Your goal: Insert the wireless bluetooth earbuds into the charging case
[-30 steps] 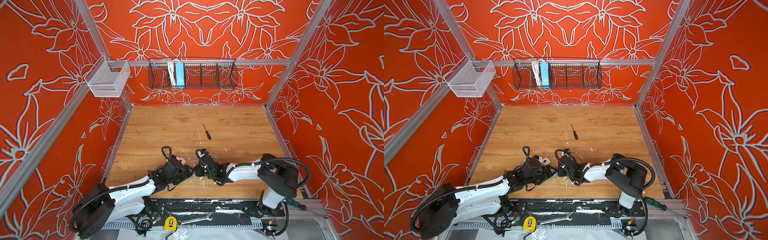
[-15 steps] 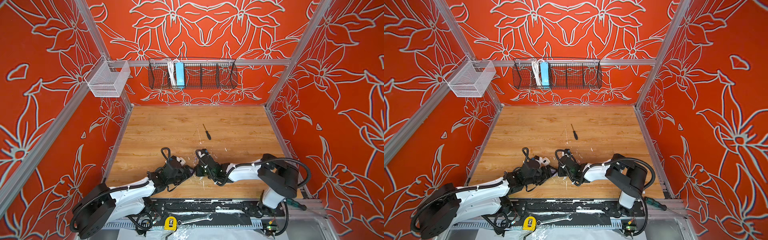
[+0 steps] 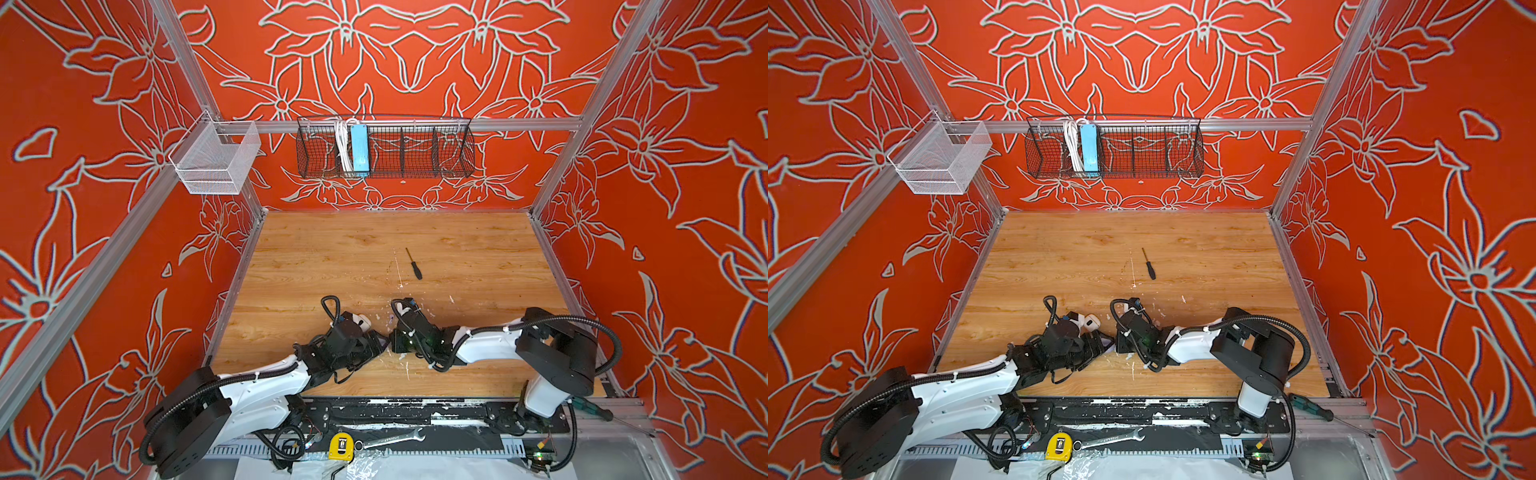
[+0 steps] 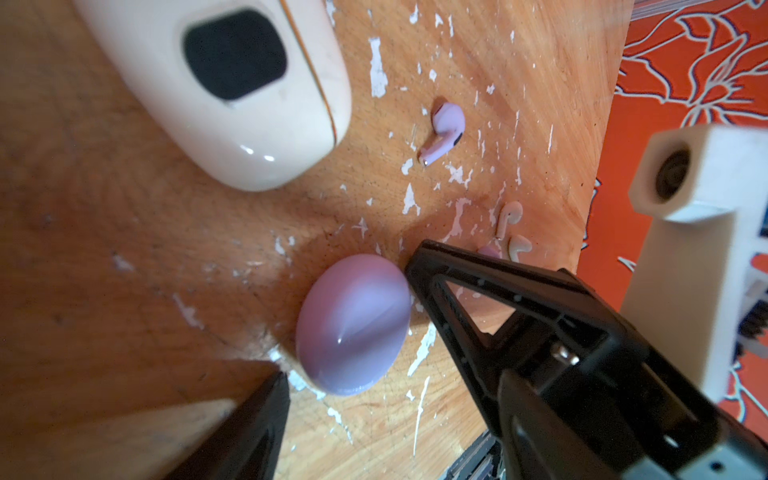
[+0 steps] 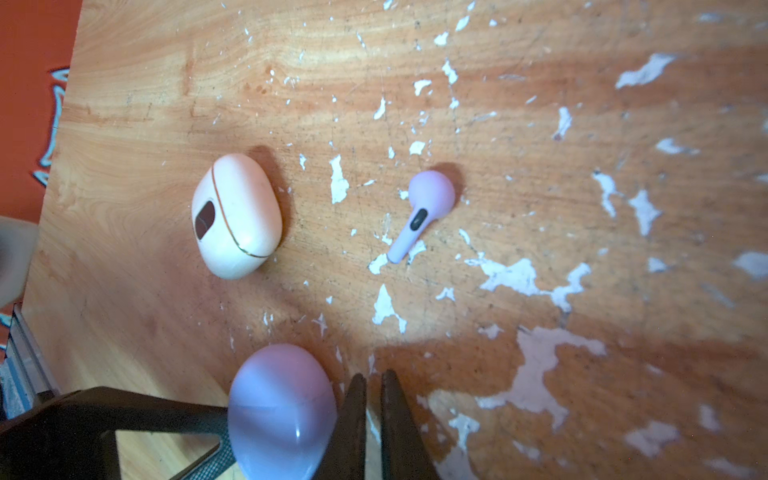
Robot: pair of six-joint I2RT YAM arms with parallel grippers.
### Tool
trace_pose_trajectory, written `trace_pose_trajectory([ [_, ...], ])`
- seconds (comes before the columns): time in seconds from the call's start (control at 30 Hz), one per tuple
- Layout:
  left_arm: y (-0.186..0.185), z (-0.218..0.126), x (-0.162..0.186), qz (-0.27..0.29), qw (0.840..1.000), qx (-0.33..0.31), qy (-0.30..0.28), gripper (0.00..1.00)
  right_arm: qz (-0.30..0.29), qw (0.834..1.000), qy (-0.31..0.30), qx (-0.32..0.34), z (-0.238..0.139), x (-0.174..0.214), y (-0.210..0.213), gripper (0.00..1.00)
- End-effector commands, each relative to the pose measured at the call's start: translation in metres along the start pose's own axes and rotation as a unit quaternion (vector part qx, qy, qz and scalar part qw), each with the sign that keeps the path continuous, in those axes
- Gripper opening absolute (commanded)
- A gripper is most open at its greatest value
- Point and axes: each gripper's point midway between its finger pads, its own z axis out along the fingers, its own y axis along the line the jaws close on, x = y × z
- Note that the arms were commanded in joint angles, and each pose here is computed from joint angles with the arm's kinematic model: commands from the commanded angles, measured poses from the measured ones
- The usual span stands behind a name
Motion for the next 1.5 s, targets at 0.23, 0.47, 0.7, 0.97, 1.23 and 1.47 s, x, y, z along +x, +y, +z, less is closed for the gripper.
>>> trace_pose_trajectory([
  [0.23,0.054,0.004,0.013,-0.011,0.996,-0.092,0.017,0.8,-0.001,1.0,0.014,0.013,0.005,0.012,-0.006,0.11],
  [0.47,0.058,0.007,0.012,-0.014,0.994,-0.104,0.018,0.79,-0.003,1.0,0.014,0.014,0.005,0.014,-0.005,0.11],
  [0.7,0.06,0.008,0.01,-0.013,0.994,-0.108,0.011,0.79,-0.003,1.0,0.013,0.016,0.005,0.016,-0.005,0.1],
  [0.97,0.064,0.01,0.011,-0.013,0.993,-0.116,0.012,0.74,-0.001,1.0,0.014,0.017,0.009,0.018,-0.005,0.1],
  [1.23,0.077,0.003,0.007,-0.026,0.99,-0.141,-0.006,0.74,-0.012,0.999,-0.014,0.05,-0.005,0.007,-0.017,0.1],
  [1.47,0.08,-0.005,-0.001,-0.026,0.988,-0.146,-0.034,0.76,-0.014,0.999,-0.044,-0.003,-0.037,-0.022,-0.004,0.25],
])
